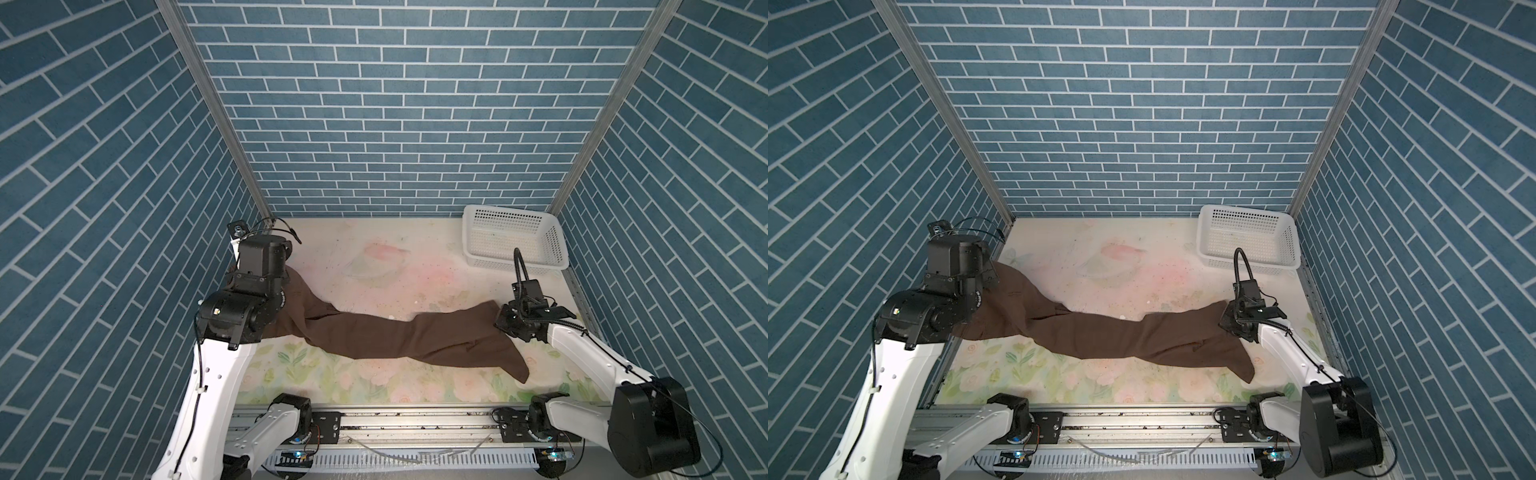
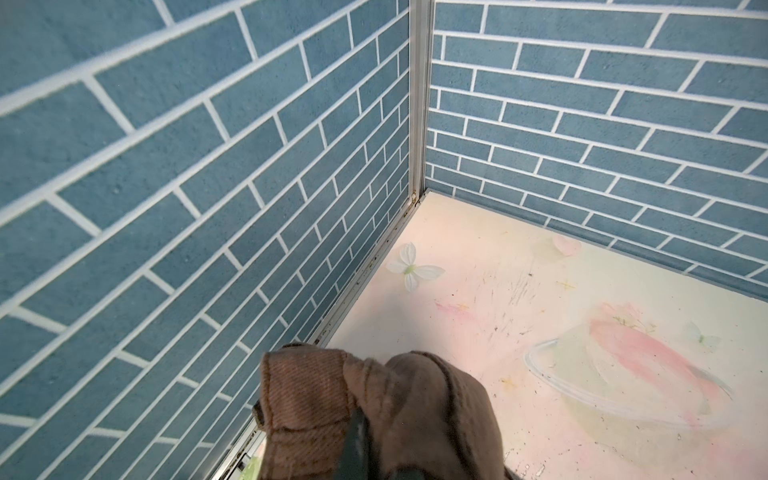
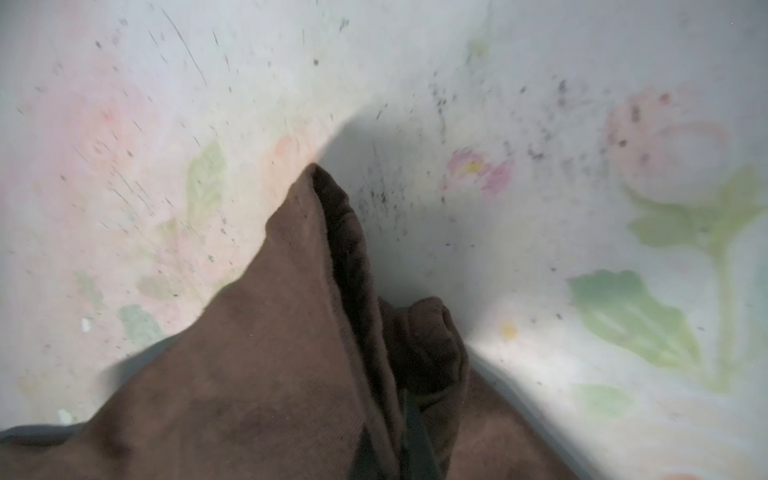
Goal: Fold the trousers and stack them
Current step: 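Pull the waist and leg ends apart with both grippers, laying trousers flat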
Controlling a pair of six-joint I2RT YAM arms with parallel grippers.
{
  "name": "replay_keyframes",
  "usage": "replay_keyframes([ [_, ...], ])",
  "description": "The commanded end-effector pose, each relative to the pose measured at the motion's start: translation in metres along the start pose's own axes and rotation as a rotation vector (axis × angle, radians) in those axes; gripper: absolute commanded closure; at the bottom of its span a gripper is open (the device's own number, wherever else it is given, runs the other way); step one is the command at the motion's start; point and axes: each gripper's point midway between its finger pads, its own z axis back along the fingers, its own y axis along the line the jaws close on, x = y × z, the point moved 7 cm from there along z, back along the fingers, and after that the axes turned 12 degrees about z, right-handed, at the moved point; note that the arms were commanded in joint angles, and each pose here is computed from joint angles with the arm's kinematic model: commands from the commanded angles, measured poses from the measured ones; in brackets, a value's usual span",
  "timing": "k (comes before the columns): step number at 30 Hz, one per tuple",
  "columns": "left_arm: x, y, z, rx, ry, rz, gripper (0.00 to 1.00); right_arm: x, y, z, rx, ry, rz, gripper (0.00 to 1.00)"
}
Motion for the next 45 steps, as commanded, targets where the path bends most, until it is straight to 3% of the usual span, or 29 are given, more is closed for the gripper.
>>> replay_keyframes([
  [1, 0.002, 0.006, -0.002, -0.006, 0.008, 0.044, 0.94, 0.023, -0.021, 0.048, -0.092, -0.147, -0.043, 1.0],
  [9, -0.003, 0.016, -0.016, 0.02, 0.087, 0.101, 0.96, 0.03, -0.07, 0.137, -0.315, -0.431, -0.24, 1.0],
  [14, -0.003, 0.026, -0.026, 0.061, 0.108, 0.128, 0.97, 0.03, -0.087, 0.162, -0.407, -0.519, -0.311, 1.0],
  [18, -0.004, 0.017, -0.049, 0.051, 0.144, 0.137, 1.0, 0.047, -0.095, 0.153, -0.408, -0.506, -0.358, 1.0],
  [23, -0.009, 0.015, -0.093, 0.095, 0.222, 0.178, 1.0, 0.067, -0.132, 0.144, -0.377, -0.509, -0.535, 1.0],
  [33, -0.021, -0.011, -0.169, 0.084, 0.356, 0.254, 1.0, 0.095, -0.146, 0.111, -0.33, -0.438, -0.552, 1.0],
  [42, -0.033, -0.039, -0.242, 0.103, 0.456, 0.237, 1.0, 0.126, -0.151, 0.084, -0.346, -0.39, -0.485, 1.0],
  [43, -0.034, -0.043, -0.251, 0.109, 0.465, 0.232, 1.0, 0.134, -0.149, 0.08, -0.338, -0.383, -0.457, 0.93],
  [45, -0.034, -0.05, -0.266, 0.123, 0.473, 0.214, 0.99, 0.146, -0.144, 0.073, -0.329, -0.348, -0.409, 0.67],
])
